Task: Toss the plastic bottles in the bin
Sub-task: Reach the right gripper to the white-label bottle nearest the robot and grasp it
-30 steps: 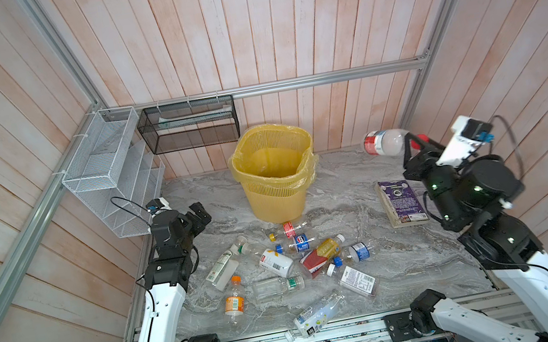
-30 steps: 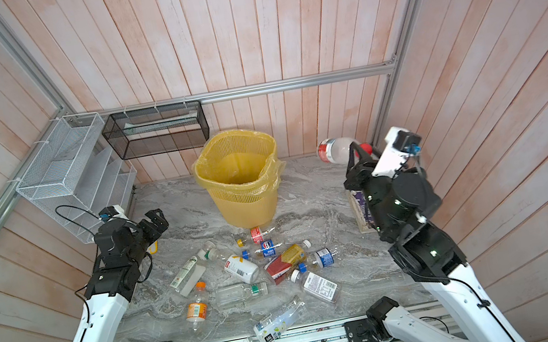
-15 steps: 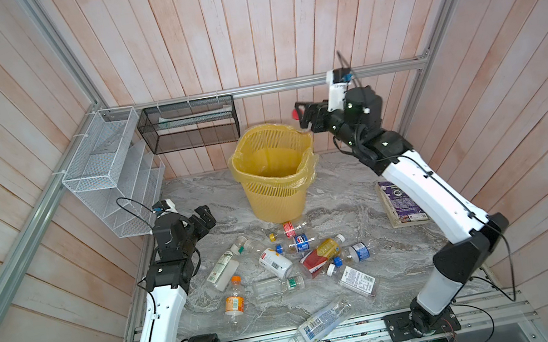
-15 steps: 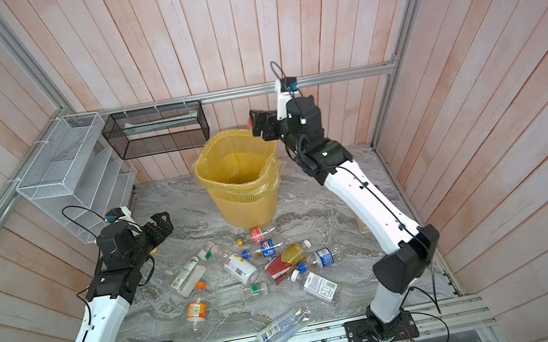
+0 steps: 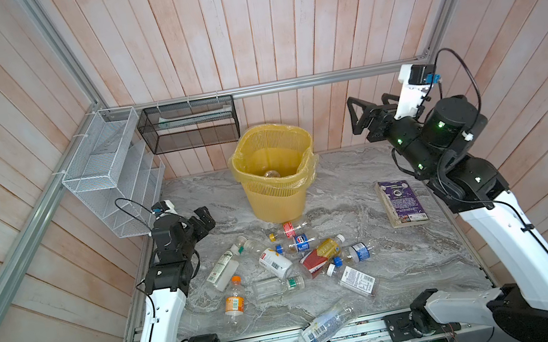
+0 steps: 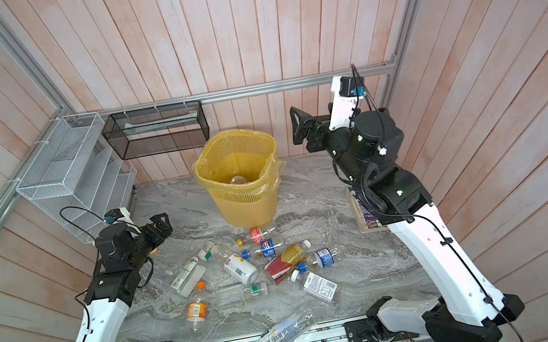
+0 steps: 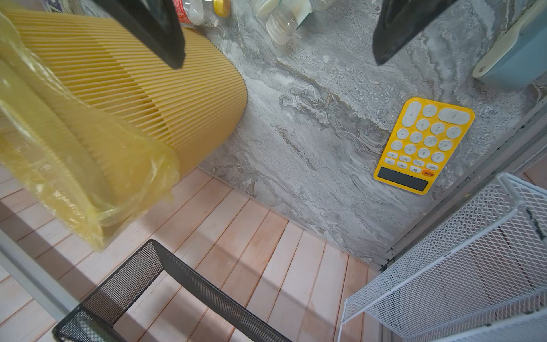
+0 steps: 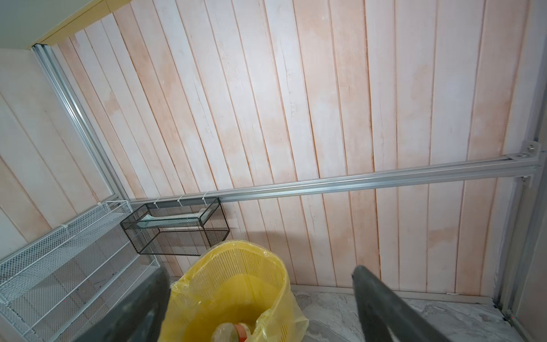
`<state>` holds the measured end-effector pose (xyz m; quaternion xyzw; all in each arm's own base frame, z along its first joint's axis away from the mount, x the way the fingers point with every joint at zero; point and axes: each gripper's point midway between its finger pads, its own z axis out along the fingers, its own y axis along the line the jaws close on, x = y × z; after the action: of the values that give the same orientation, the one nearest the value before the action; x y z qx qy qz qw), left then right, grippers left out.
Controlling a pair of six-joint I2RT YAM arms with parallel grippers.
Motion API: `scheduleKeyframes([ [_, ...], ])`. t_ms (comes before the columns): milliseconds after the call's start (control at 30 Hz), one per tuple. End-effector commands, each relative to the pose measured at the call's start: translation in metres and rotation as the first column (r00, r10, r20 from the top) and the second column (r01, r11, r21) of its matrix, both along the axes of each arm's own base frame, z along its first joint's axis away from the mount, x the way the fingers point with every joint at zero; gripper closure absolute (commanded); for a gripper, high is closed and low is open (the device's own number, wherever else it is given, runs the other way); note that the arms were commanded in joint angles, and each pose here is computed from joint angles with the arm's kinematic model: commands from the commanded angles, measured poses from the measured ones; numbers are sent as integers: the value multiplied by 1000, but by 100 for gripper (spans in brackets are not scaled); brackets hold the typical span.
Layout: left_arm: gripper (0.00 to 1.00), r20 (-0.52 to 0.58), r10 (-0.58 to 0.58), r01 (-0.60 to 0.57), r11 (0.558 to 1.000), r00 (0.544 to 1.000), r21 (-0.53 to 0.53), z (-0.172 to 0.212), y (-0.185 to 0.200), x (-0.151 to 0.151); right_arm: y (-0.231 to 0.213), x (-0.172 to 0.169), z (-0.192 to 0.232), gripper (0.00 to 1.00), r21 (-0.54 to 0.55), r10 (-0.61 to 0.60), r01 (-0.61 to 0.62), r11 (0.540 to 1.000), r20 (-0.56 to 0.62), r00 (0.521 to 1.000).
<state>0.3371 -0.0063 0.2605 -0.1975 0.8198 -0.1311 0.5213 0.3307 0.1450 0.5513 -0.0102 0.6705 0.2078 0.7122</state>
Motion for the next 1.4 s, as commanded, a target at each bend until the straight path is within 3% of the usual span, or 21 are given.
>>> scheduleKeyframes([
  [0,0,11,-9,9,1000,1000,19,0,0,2,0,24,-57,3,-68,-52,44,997,-136,989],
  [233,0,11,-5,4,1000,1000,15,-3,0,2,1,12,-130,4,-64,-6,-14,998,-300,954],
  [333,0,16,2,-2,1000,1000,19,-3,2,1,20,-8,-193,7,-46,100,-133,990,-439,893],
  [433,0,8,0,0,1000,1000,27,-5,2,2,37,-34,-250,9,-120,133,-238,964,-558,819],
  [567,0,-13,-30,31,999,999,18,-8,-4,6,62,-69,-288,11,-201,194,-401,894,-633,750],
  [767,0,-26,-55,55,998,998,-3,-12,-9,9,107,-103,-301,12,-363,332,-643,674,-629,703],
  [833,0,-30,-55,55,998,998,2,-12,-8,8,123,-114,-311,12,-422,357,-703,573,-643,678],
  [967,0,-37,-62,63,998,997,10,-12,-8,6,151,-146,-349,12,-536,363,-787,305,-698,617],
  [1033,0,-41,-74,75,997,996,14,-13,-10,6,156,-159,-364,12,-551,363,-810,201,-726,584],
  [1100,0,-46,-80,81,997,996,21,-13,-10,6,158,-172,-370,13,-538,387,-832,133,-745,544],
  [1233,0,-52,-79,81,996,996,35,-13,-9,5,162,-195,-370,14,-503,468,-861,68,-746,473],
  [1367,0,-54,-77,79,996,996,34,-12,-8,5,156,-217,-399,16,-458,413,-889,-17,-813,411],
])
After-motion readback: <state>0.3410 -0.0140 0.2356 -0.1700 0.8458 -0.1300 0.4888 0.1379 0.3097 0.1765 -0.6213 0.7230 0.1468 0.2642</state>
